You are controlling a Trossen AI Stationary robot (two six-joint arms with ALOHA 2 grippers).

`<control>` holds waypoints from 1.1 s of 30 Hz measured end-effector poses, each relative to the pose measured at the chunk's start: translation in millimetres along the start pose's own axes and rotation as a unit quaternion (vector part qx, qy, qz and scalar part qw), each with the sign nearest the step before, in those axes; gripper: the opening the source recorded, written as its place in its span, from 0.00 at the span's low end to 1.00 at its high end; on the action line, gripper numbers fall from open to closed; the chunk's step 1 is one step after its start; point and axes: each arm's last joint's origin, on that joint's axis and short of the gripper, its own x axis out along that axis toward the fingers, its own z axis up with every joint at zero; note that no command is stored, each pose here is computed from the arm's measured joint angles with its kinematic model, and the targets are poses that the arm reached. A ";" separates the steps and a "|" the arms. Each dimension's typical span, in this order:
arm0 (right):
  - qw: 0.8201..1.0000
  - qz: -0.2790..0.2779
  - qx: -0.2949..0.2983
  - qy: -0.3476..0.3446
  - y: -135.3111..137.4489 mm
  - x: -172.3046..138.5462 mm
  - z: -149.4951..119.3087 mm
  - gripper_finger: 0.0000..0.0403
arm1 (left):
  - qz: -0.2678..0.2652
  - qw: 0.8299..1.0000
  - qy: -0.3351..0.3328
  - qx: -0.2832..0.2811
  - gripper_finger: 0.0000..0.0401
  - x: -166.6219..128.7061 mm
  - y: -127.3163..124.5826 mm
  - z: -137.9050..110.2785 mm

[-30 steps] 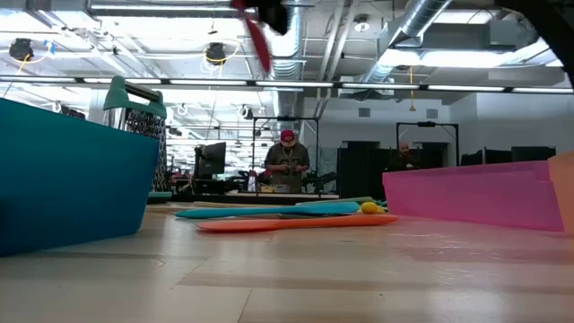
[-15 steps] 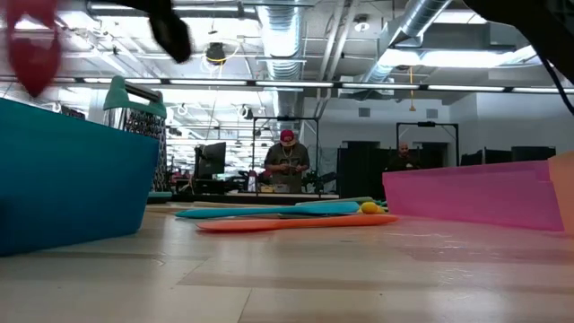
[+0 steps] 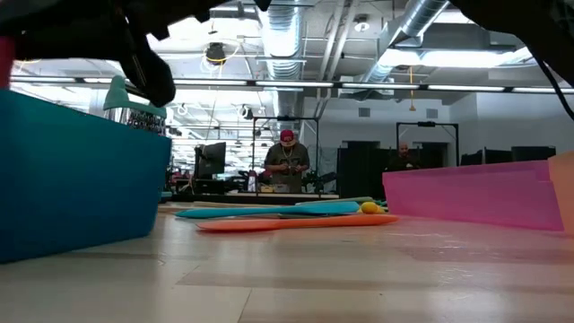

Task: Pick & Place Kitchen Items
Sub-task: Put the red serving spoon into the blue bin

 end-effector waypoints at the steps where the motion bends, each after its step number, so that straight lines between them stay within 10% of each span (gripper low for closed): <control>1: 1.000 0.000 0.000 0.001 -0.1 0.0 -0.2 0.08 | 0.001 1.000 0.001 0.000 0.00 0.5 0.5 -0.4; 33: 0.999 -0.020 0.023 0.037 -18.0 -21.3 9.3 0.07 | 0.011 1.000 -0.006 0.009 0.00 1.4 1.9 -0.7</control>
